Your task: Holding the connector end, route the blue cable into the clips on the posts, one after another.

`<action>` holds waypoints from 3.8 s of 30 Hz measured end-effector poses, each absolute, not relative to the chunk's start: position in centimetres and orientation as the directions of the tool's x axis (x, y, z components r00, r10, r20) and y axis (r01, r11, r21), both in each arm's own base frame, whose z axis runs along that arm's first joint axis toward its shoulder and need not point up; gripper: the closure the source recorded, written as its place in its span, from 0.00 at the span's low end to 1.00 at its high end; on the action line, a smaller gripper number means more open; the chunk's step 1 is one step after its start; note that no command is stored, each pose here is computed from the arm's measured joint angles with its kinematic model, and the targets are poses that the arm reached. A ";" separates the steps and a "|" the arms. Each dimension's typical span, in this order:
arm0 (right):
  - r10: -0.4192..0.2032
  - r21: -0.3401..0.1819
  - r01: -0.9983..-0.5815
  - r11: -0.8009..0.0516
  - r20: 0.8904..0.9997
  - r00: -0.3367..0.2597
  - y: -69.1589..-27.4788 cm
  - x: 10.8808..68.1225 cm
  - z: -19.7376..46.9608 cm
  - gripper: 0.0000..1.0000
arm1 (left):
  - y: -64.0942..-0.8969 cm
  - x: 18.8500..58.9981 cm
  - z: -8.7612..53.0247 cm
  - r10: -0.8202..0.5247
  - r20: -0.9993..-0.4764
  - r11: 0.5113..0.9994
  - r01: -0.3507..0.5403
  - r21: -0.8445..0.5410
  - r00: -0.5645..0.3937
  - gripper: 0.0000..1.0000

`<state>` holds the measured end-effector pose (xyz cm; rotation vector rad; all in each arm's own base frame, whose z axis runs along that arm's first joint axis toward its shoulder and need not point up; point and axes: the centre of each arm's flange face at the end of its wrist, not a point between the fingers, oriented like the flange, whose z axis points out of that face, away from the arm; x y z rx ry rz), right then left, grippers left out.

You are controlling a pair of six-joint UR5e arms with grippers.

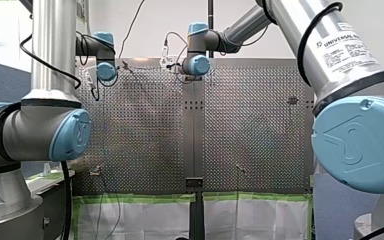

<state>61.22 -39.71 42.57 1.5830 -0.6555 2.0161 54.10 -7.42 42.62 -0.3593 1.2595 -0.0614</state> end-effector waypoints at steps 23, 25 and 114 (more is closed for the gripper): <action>0.091 -0.065 -0.667 -0.742 0.976 -0.196 -42.5 59.8 42.1 1.00 | -6.5 55.8 40.2 -0.371 -0.882 0.908 -0.085 -0.411 0.292 0.80; 0.091 -0.064 -0.667 -0.742 0.977 -0.195 -42.6 59.7 42.1 1.00 | -6.5 55.8 40.2 -0.384 -0.877 0.903 -0.079 -0.422 0.289 0.61; 0.085 -0.065 -0.671 -0.738 0.978 -0.188 -43.0 59.3 42.0 1.00 | -13.1 40.3 45.6 -0.164 -0.986 0.986 0.020 -0.164 0.013 0.00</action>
